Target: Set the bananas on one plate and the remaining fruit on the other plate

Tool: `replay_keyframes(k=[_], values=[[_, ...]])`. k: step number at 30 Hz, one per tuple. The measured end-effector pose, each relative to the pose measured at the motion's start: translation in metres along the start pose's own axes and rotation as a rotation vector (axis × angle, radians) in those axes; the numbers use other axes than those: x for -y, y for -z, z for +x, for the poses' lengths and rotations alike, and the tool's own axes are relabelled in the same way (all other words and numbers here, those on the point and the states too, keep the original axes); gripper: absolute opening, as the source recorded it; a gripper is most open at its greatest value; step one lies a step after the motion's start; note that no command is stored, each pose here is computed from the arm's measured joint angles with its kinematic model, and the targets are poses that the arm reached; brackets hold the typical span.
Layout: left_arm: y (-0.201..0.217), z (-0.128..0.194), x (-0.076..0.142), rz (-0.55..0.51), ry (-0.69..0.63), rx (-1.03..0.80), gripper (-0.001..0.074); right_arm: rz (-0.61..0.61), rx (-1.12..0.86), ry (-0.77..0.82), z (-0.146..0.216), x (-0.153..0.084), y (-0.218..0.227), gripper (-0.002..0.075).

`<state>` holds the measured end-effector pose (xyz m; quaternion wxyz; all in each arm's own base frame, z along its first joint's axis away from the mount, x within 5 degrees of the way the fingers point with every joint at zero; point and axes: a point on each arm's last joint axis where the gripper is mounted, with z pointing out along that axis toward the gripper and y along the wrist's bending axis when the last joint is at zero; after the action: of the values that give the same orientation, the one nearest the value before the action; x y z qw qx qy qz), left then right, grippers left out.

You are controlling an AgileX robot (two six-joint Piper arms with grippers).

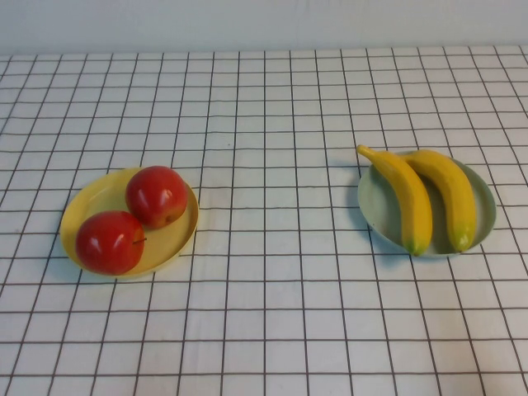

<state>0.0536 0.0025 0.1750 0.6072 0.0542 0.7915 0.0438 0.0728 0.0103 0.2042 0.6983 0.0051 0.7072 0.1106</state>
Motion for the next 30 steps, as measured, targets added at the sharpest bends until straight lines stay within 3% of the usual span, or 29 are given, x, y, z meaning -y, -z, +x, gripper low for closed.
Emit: replay_keyframes(k=[7, 30], values=[[0.0, 0.0, 0.0, 0.0, 0.0, 0.0, -0.0002, 0.132, 0.052, 0.039, -0.004, 0.009, 0.005, -0.0014], [0.0, 0.0, 0.0, 0.0, 0.0, 0.0, -0.0002, 0.061, -0.268, 0.112, 0.031, 0.004, 0.02, -0.0015]])
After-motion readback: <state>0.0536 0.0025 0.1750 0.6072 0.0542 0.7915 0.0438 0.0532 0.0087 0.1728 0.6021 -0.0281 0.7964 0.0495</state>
